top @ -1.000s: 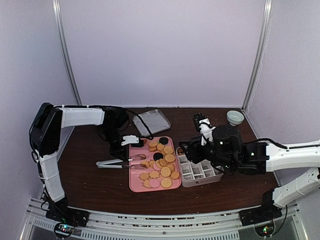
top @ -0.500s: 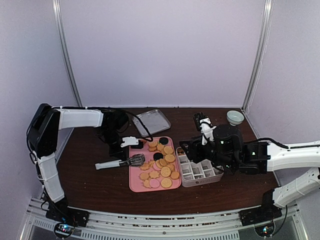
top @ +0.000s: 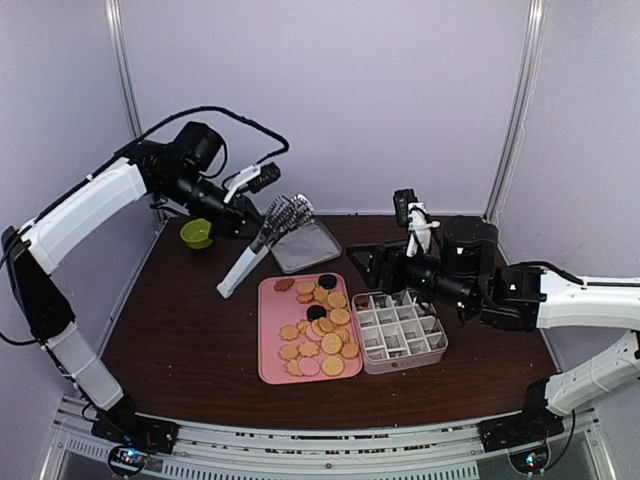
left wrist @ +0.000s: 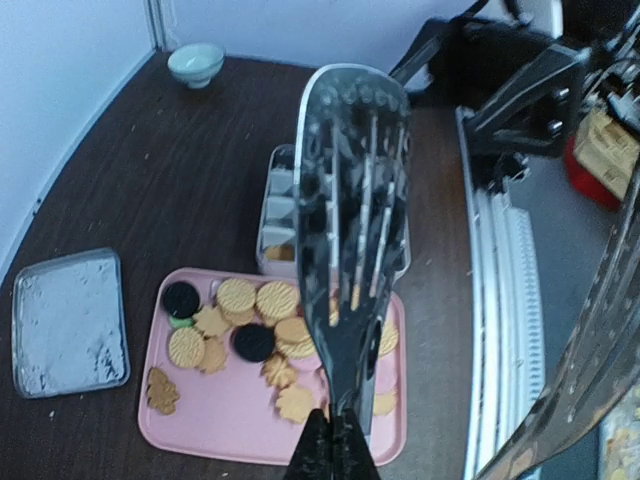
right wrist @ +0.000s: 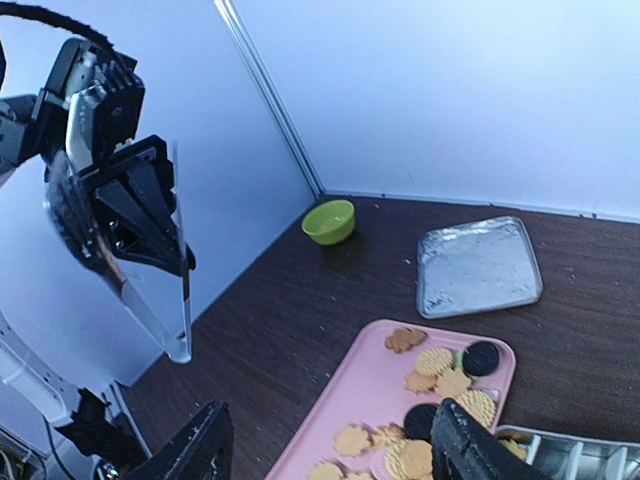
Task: Pack the cookies
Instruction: Pass from the left arm to the right
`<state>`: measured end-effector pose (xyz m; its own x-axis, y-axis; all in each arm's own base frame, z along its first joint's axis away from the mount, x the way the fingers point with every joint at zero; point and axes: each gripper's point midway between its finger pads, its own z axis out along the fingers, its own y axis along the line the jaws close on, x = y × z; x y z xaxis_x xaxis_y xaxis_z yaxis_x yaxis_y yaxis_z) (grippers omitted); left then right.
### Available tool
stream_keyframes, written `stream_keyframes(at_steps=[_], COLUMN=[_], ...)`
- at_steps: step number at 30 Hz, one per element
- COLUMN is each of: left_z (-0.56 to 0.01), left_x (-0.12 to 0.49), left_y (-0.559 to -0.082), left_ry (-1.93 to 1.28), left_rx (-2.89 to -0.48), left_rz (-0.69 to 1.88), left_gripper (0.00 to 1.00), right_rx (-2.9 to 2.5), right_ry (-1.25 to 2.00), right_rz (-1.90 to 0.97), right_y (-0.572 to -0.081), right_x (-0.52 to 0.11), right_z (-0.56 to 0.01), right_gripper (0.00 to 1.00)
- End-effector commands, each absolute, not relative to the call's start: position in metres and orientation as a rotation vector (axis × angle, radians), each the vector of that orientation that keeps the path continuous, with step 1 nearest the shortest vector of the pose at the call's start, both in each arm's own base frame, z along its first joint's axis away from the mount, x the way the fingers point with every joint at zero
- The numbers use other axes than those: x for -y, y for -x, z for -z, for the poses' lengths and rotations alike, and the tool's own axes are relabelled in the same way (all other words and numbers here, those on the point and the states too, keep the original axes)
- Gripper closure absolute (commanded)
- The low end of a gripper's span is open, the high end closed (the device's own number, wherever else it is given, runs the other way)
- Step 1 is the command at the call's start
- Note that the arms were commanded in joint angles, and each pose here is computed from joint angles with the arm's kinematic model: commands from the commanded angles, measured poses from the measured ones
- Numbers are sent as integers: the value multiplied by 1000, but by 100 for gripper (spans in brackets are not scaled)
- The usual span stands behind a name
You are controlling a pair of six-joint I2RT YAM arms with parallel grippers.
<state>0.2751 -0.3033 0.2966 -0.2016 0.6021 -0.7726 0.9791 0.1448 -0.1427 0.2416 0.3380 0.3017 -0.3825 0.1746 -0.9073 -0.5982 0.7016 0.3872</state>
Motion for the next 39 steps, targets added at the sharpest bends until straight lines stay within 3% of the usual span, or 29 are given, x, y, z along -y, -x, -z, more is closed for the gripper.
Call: stream_keyframes(at_steps=[1,14,23,32,34,36,37,39], left_z=[-339,-345,-346,-339,-342,-343,-342,-342], left_x=[316,318,318,316,315,312,309,300], left_y=[-240,-231,-224,-220,-220,-218,-216,-212], left_ry=[-1368,-1254,-1276,-1285,-1290,-1321,-1347,-1423], left_rx=[-1860,-1826,-1799,-1803,-1794,-1785,-1781,-1757], left_rz=[1260,1371,1421,1426,1407,1365,1337,1259], left_gripper=[100,100,100,100,86,67,53,37], right_rx=[-1645,-1592,-1601,-1602,-1627,-1659,-1678,-1724], right_ry=[372,469,482,475,470,467,480,528], right_rz=[-1067,-1270,-1312,-1330,-1305,-1270,-1247,-1170], right_y=[-236,-238,-243,-247,-250,-255,-255,-257], right_x=[-370,-435,-455,-458,-455,-451,-450,-446], right_z=[-360,-385,-384,-387,-382,-375,-370,-359], right_gripper=[32,44,73,94,100,100,100,100])
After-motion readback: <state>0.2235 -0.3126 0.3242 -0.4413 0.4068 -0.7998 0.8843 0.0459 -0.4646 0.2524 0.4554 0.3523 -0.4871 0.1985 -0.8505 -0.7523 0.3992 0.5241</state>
